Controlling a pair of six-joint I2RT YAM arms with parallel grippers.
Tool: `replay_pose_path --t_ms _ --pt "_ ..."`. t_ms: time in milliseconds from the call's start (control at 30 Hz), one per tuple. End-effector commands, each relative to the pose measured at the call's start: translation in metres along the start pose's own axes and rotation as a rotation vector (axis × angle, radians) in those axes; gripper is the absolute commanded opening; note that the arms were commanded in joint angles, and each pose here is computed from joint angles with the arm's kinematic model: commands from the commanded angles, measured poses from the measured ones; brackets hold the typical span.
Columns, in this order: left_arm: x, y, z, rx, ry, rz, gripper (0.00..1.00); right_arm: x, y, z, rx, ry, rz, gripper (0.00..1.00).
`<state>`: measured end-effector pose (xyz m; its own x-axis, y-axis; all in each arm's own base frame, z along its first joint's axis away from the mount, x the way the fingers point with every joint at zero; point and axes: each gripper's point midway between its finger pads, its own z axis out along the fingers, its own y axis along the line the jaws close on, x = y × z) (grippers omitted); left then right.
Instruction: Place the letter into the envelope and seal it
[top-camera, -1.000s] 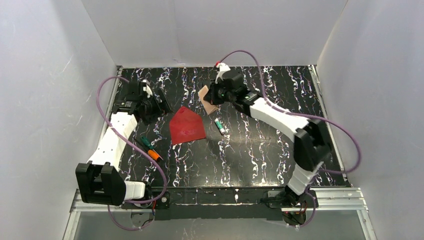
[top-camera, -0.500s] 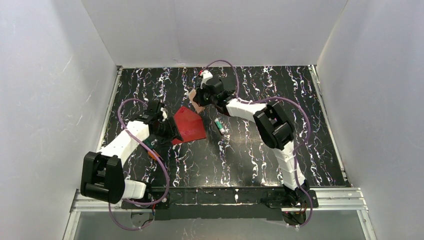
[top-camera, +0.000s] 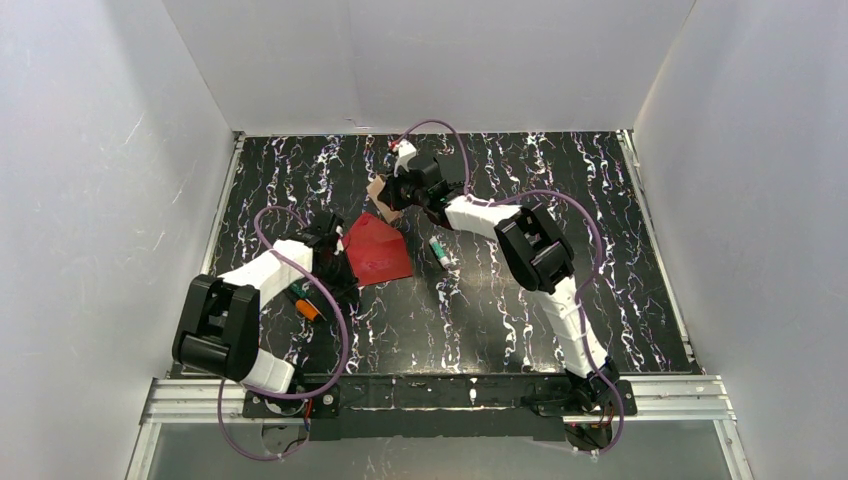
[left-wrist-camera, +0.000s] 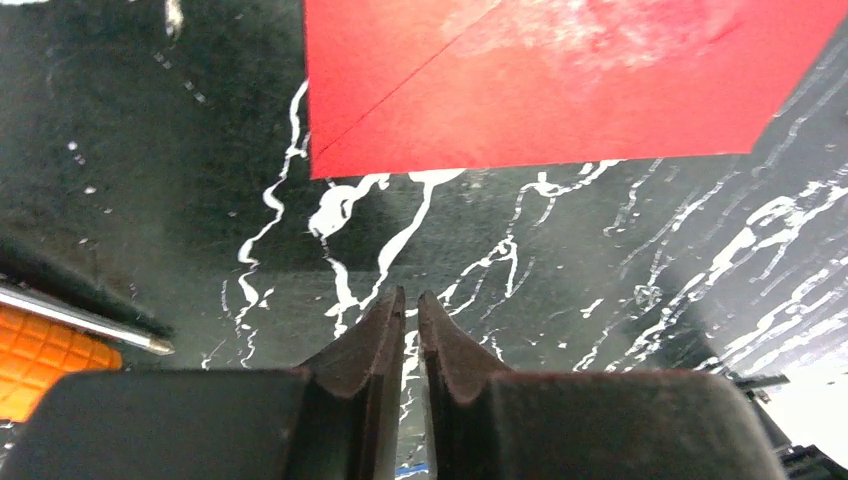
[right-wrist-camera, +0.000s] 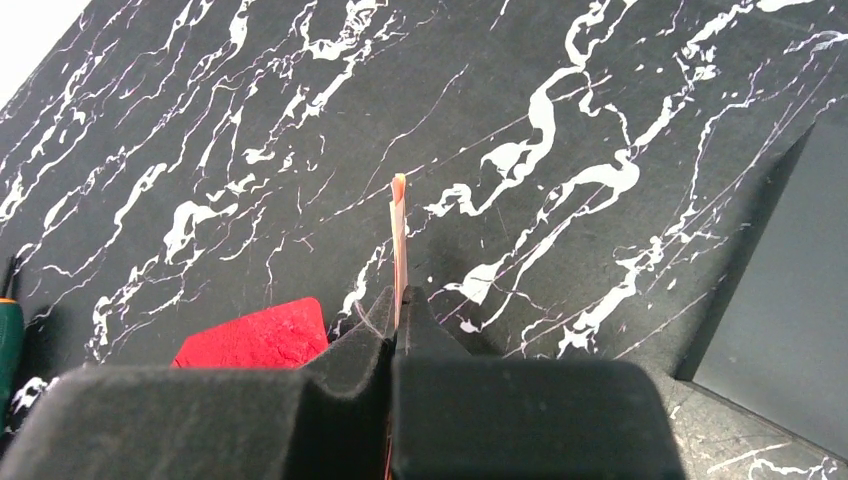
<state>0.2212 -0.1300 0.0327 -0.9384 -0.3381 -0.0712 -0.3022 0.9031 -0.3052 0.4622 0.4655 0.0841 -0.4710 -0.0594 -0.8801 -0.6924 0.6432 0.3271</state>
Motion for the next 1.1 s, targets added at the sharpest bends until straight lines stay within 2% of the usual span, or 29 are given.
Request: replay_pose_path --t_ms 0,133,433,867,933,1067 --pt "0.01 0.025 0.003 -0.134 -0.014 -0.063 0.07 -0.022 0.009 -0.013 -0.021 -0.045 0.051 0.01" --pt "0.007 0.033 0.013 -0.165 -0.052 -0.102 0.07 -0.017 0.016 -0.043 -0.02 -0.065 0.125 0.01" --pt "-0.016 0.034 0.033 -0.207 -0.118 -0.142 0.06 0.008 0.04 -0.074 -0.123 -0.005 0.216 0.01" --pt "-0.048 0.009 0.034 -0.117 -0.177 0.004 0.1 0.034 0.063 -0.137 -0.158 0.039 0.276 0.01" --pt "-0.05 0.009 0.033 -0.123 -0.175 0.006 0.1 0.035 0.064 -0.147 -0.131 0.039 0.289 0.01" --pt "-0.056 0.024 0.022 -0.157 -0.187 -0.067 0.1 0.025 0.046 -0.174 0.059 0.028 0.288 0.01"
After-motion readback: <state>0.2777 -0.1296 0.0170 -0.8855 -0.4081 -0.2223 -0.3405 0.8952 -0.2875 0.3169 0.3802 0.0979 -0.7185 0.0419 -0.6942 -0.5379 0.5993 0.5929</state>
